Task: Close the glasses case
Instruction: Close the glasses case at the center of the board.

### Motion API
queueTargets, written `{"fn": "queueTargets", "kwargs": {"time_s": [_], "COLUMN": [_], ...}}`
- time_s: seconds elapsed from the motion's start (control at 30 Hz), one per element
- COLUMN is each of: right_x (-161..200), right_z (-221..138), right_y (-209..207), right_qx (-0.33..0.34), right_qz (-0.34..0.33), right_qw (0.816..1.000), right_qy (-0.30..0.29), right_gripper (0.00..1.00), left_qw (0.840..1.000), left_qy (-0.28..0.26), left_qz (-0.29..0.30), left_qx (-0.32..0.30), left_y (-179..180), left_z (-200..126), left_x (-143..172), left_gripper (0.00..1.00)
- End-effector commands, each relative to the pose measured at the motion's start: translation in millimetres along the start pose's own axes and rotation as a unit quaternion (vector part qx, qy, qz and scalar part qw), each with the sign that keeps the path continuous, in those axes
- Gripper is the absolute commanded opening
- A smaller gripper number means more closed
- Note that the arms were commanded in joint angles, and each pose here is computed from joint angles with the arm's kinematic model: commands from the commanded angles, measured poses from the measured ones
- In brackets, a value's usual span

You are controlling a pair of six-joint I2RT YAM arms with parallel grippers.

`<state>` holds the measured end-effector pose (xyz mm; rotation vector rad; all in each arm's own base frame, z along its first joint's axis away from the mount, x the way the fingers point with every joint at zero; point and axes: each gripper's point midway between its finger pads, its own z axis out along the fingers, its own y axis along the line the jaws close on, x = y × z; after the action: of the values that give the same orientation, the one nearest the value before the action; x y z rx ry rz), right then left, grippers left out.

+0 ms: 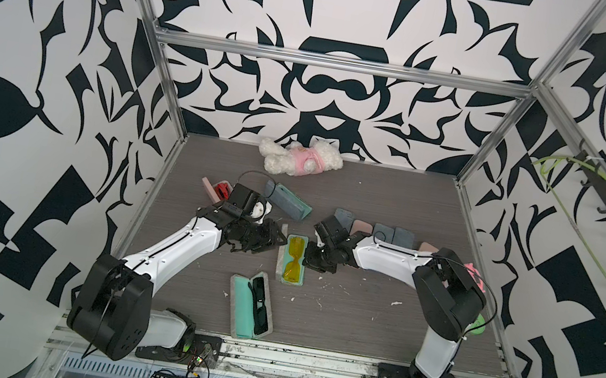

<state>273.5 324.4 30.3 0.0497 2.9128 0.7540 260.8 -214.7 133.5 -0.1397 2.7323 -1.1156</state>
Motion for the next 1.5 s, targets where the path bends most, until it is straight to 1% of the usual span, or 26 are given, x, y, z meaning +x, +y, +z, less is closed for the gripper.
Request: {"fn": "queueTargets", "kwargs": {"time_s": [0.0,0.17,0.27,0.77,1.03,1.2,1.47], "right_x": [1,2,3,4,4,5,6], "right_z": [-3,-2,-1,0,1,2,3], "right_y": [-1,0,0,1,2,2,3], "right_qx": [0.004,0.003,0.003,0.004,0.003,0.004,0.002], "right_qz": [-0.002,-0.003,-0.004,-0.005,-0.005,-0.005,-0.006], "right_qw": [1.000,1.000,1.000,1.000,1.000,1.000,1.000], "right_qy": [-0.006,-0.005,-0.004,-0.003,-0.001,-0.001,0.001], "right_gripper": [0.15,0.14,0.14,0.13,0.13,0.13,0.13], "left_qw": [1.000,1.000,1.000,0.999,0.998,0.997,0.997], "left_qy": [0.009,0.014,0.019,0.025,0.029,0.035,0.036], "left_qz": [0.000,-0.003,-0.007,-0.013,-0.011,-0.008,-0.002], "left_qx": [0.006,0.000,-0.006,-0.041,-0.057,-0.062,-0.072], "left_y": [2,8,12,32,41,43,43], "left_z": [1,4,7,17,24,28,30], "left_x": [5,8,10,10,10,12,13], "left_gripper": [0.44,0.39,0.33,0.31,0.27,0.23,0.21]}}
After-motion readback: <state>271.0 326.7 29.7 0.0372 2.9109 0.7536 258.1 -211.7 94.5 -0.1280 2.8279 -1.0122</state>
